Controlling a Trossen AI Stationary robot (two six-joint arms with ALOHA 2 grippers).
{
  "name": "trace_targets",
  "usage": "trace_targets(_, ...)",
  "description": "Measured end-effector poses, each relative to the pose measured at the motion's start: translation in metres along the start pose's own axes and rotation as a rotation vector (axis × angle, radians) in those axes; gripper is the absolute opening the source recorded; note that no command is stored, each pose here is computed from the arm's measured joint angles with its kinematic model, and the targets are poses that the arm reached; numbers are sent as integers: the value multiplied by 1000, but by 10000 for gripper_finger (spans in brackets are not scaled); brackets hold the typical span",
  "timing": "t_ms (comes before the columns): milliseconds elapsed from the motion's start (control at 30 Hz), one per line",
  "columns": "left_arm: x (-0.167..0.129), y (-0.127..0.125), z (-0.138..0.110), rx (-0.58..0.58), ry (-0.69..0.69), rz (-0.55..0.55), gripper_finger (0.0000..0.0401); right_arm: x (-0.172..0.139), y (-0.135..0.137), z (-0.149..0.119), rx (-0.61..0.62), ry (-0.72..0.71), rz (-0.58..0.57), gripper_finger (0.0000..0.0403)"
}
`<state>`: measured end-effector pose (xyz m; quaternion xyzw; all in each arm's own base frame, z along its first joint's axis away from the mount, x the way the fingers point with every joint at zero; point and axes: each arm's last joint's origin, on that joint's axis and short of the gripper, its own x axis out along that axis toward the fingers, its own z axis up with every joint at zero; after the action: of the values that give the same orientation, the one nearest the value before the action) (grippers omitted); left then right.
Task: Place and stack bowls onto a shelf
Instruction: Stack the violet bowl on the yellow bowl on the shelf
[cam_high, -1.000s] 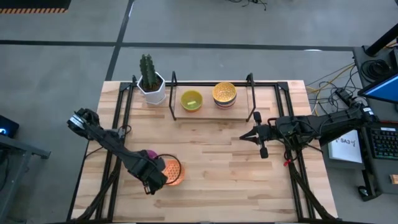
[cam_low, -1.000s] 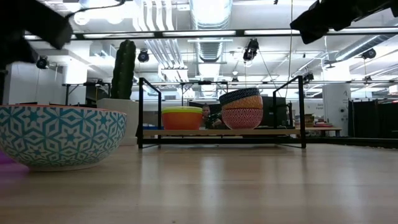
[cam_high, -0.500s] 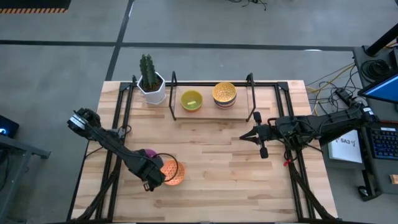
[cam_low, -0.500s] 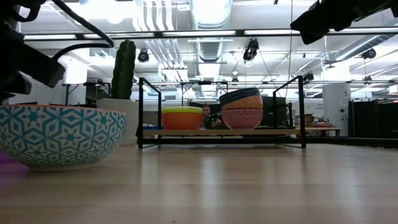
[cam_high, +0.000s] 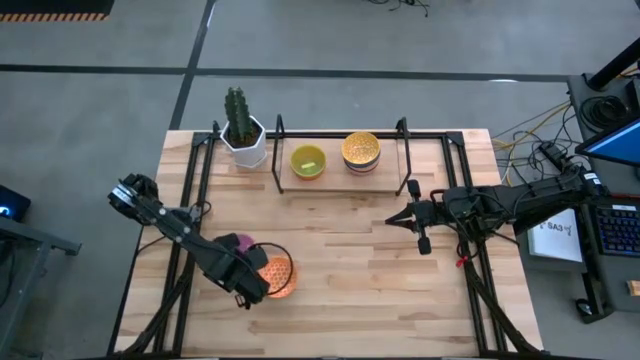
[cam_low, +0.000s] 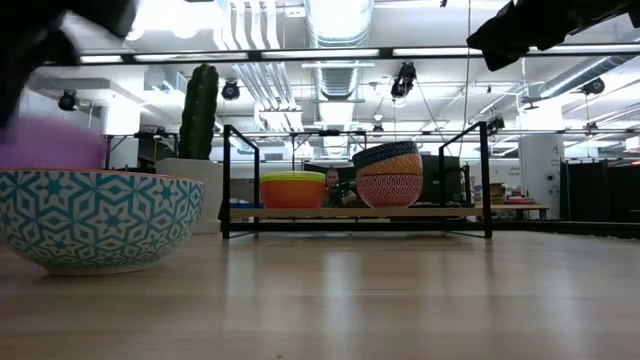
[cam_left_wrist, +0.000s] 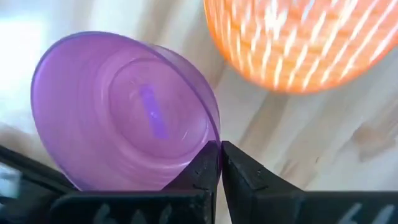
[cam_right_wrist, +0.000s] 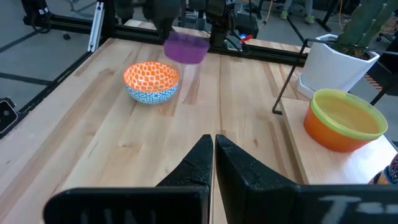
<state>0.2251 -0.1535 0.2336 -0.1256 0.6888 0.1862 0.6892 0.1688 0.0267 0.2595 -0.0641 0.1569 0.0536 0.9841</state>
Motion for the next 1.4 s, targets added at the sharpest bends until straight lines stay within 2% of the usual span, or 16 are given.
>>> trace_targets(300, -68, 5, 31, 15, -322, 25, 0, 0, 0, 0, 0, 1, 0, 9)
trace_targets(533, -97, 24, 85, 123, -543, 90, 0, 0, 0, -1, -1, 7, 1, 9)
trace_targets(700, -98, 61, 128, 193, -587, 175, 0, 0, 0, -2, -9, 19, 1, 9)
trace_targets(900, -91, 120, 168, 143, -590, 266, 0, 0, 0, -3, -19, 27, 2, 9)
trace_targets(1033, -92, 148, 187, 111, -642, 244, 0, 0, 0, -4, -21, 40, 4, 9)
trace_targets(1233, -96, 173, 204, 76, -737, 192, 0, 0, 0, -4, -34, 44, 4, 9)
trace_targets(1400, -88, 179, 210, 66, -719, 182, 0, 0, 0, -4, -44, 44, 4, 9)
